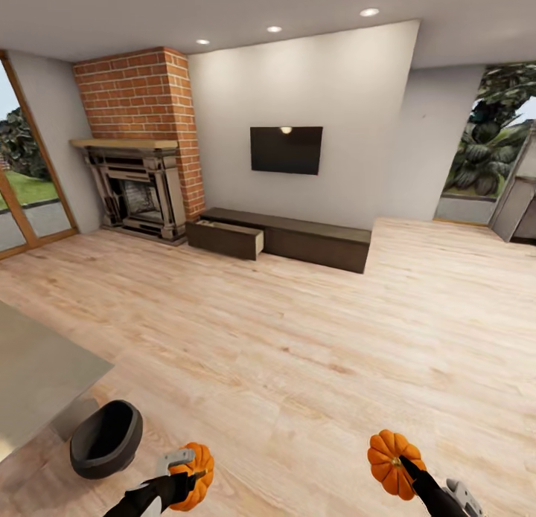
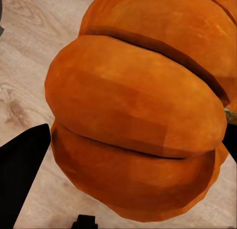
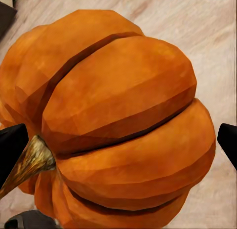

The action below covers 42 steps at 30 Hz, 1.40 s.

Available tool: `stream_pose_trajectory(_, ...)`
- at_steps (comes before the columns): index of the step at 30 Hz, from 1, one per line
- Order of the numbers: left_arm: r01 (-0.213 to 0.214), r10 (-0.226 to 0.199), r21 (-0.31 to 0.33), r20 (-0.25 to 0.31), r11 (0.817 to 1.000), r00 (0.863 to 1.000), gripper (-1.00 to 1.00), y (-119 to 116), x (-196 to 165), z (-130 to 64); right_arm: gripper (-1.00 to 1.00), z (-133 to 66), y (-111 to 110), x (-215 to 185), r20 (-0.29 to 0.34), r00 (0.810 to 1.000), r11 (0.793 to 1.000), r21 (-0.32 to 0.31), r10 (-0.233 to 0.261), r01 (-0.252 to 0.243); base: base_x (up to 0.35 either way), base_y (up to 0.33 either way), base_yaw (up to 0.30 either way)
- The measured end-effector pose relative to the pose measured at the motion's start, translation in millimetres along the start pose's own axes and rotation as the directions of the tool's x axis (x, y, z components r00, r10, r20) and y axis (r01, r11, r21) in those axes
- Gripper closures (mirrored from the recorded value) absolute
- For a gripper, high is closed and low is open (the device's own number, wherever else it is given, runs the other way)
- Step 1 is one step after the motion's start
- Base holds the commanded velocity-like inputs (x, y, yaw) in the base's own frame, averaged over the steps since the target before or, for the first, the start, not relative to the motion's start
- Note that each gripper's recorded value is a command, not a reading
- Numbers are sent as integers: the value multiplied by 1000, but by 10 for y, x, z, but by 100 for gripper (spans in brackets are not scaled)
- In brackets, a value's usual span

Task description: Place each of the two pumpkins and all three candles from the living room inside a cabinet in the living room (use any cabinet), then make sure every cabinet is closed, and position the cauldron so it is next to a table in the living room.

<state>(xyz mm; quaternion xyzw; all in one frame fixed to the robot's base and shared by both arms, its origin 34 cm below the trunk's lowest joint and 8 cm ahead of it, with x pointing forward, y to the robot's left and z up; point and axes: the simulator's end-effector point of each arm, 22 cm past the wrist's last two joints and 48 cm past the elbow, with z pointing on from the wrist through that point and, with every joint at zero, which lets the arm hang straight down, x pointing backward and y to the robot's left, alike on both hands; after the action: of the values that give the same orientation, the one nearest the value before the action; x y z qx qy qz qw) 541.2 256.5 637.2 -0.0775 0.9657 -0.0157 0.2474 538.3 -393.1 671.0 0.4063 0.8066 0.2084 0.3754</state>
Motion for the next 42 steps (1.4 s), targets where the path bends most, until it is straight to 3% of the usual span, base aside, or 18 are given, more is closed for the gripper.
stream_pose_trajectory(8, -8, 7, -28, -34, 1000, 999, 100, 121, 202, 22, 100, -1, 3, 2, -1, 1000, 1000, -1, -1, 1, 302, -92, -278)
stream_pose_trajectory(35, 1, -1, -30, -14, 1000, 1000, 100, 126, 166, 24, 100, 8, 32, 55, -11, 1000, 1000, -6, -5, 5, 327, 2, -279)
stream_pose_trajectory(42, 1, -1, -35, -13, 999, 1000, 100, 163, 161, 24, 100, 13, 51, -25, 32, 999, 999, -9, -33, 34, 329, 104, -279)
